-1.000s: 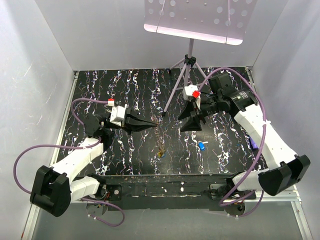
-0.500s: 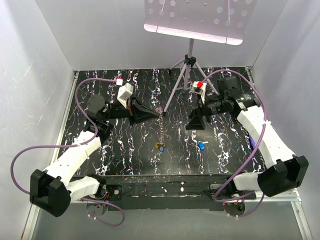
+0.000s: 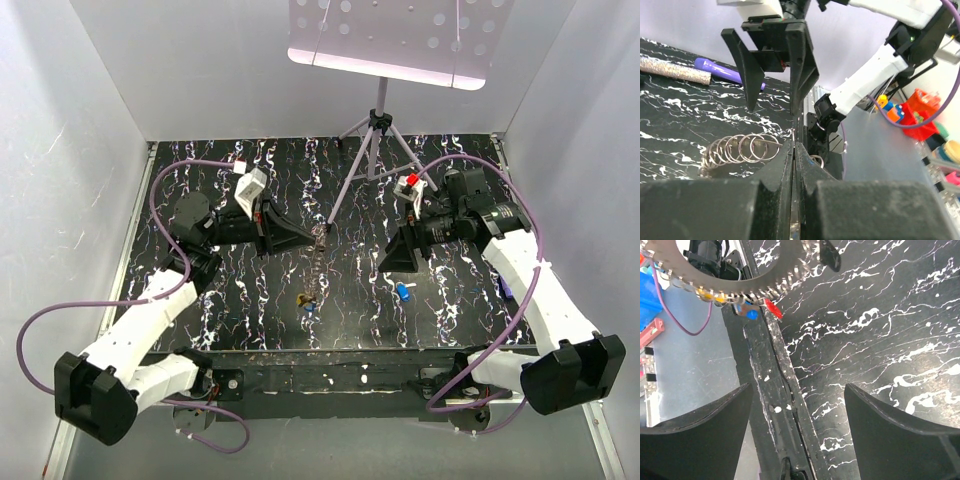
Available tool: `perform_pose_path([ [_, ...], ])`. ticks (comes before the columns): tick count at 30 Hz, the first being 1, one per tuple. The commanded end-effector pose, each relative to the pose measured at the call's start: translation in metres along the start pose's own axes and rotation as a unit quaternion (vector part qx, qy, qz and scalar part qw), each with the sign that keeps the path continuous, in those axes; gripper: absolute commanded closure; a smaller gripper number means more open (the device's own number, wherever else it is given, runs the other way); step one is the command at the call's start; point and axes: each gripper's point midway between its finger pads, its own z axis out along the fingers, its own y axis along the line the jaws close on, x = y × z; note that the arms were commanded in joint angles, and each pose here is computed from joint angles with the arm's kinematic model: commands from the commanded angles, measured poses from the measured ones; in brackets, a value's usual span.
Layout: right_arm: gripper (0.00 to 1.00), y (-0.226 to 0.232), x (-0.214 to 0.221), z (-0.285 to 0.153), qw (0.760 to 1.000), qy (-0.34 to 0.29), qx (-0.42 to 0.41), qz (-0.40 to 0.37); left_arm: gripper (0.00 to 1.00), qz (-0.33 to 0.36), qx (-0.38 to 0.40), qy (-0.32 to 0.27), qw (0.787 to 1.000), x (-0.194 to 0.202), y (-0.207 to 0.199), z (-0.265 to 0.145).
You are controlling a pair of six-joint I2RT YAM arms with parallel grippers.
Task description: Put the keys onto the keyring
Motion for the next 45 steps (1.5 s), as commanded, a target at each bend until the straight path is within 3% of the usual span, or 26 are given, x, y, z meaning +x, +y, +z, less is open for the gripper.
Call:
perform_pose_path([
  [1,0.19,0.010,-0.001,-0.003,0.999,-0.018,-0.025,-0.014,1.00,0.126,0.031,0.018,0.991,0.002,-0.018,-0.009],
  [6,0.20,-0.005,0.031,-0.002,0.999,0.015,0.011,-0.032,1.00,0.315,0.014,0.049,0.948,0.032,-0.008,-0.014],
  [9,0.19,-0.022,0.051,-0.007,0.997,0.032,0.060,-0.025,1.00,0.354,0.011,0.047,0.934,0.041,-0.004,-0.017],
  [15,0.15,-0.053,0.095,-0.020,0.986,0.089,0.133,-0.049,1.00,0.359,0.002,0.052,0.932,0.060,0.003,-0.020],
  [19,0.14,-0.063,0.108,-0.027,0.984,0.115,0.122,-0.067,1.00,0.343,0.013,0.055,0.938,0.076,0.007,-0.019],
  [24,0.27,-0.095,0.101,-0.035,0.986,0.117,0.120,-0.003,1.00,0.333,0.009,0.072,0.940,0.087,0.012,-0.019],
  [27,0.29,-0.122,0.098,-0.028,0.984,0.124,0.123,0.035,1.00,0.333,-0.003,0.083,0.939,0.092,0.017,-0.021],
  [31,0.39,-0.136,0.095,-0.011,0.977,0.132,0.125,0.111,1.00,0.337,-0.004,0.086,0.938,0.093,0.018,-0.022],
  [37,0.40,-0.159,0.121,0.009,0.955,0.187,0.199,0.116,1.00,0.346,-0.005,0.083,0.935,0.088,0.014,-0.023],
  [45,0.45,-0.172,0.138,0.025,0.942,0.235,0.205,0.123,1.00,0.354,-0.002,0.077,0.932,0.084,0.006,-0.024],
])
